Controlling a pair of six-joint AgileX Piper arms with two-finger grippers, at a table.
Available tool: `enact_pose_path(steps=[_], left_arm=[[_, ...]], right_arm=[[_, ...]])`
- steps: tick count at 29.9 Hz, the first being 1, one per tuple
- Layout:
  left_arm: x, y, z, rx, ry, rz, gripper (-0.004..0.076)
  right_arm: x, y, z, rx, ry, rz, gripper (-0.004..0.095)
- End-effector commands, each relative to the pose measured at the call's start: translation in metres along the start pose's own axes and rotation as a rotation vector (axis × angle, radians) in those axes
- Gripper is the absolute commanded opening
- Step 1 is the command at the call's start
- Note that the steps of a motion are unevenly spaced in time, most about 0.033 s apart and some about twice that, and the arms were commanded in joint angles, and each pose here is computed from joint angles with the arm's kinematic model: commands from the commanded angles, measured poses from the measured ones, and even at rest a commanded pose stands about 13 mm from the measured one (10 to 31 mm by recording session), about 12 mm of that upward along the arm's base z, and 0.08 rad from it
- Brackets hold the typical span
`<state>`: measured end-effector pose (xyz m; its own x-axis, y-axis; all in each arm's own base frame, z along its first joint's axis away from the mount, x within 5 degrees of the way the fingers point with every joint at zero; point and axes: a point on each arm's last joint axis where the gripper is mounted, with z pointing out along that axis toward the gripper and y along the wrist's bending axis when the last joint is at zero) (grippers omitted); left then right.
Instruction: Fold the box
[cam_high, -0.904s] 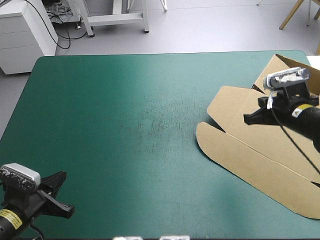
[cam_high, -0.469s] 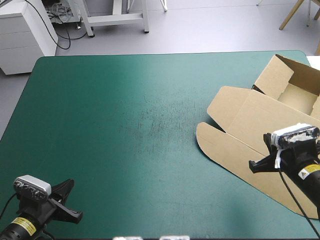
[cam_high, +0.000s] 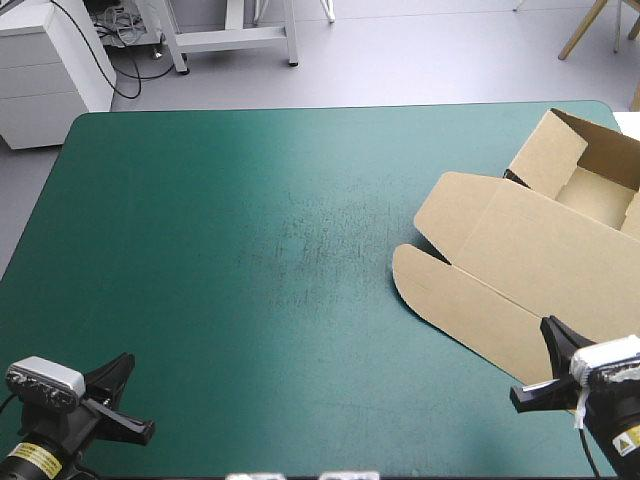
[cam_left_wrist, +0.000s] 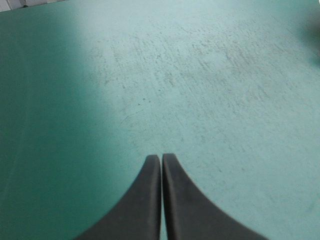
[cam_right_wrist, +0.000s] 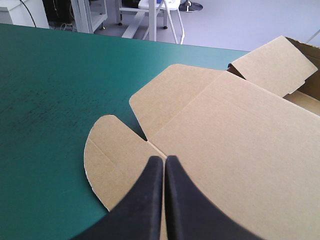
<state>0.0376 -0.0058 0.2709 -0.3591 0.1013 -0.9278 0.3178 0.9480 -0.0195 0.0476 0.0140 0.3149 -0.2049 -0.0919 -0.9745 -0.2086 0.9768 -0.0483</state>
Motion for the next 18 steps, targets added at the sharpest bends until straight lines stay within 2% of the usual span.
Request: enact_pose_path(steps=[1, 11, 18], left_arm=[[-0.015, 0.001, -0.006, -0.009, -0.092, 0.006, -0.0010], [-0.015, 0.004, -0.007, -0.047, -0.081, 0.010, -0.0010], [-0.013, 0.006, -0.007, -0.060, -0.065, 0.042, -0.0010]], right_arm=[[-0.001, 0.001, -0.012, 0.004, -0.097, 0.009, -0.0005], [0.009, 0.006, -0.045, 0.009, -0.233, -0.012, -0.0004], [0.010, 0.006, -0.047, 0.008, -0.243, -0.010, -0.0004]])
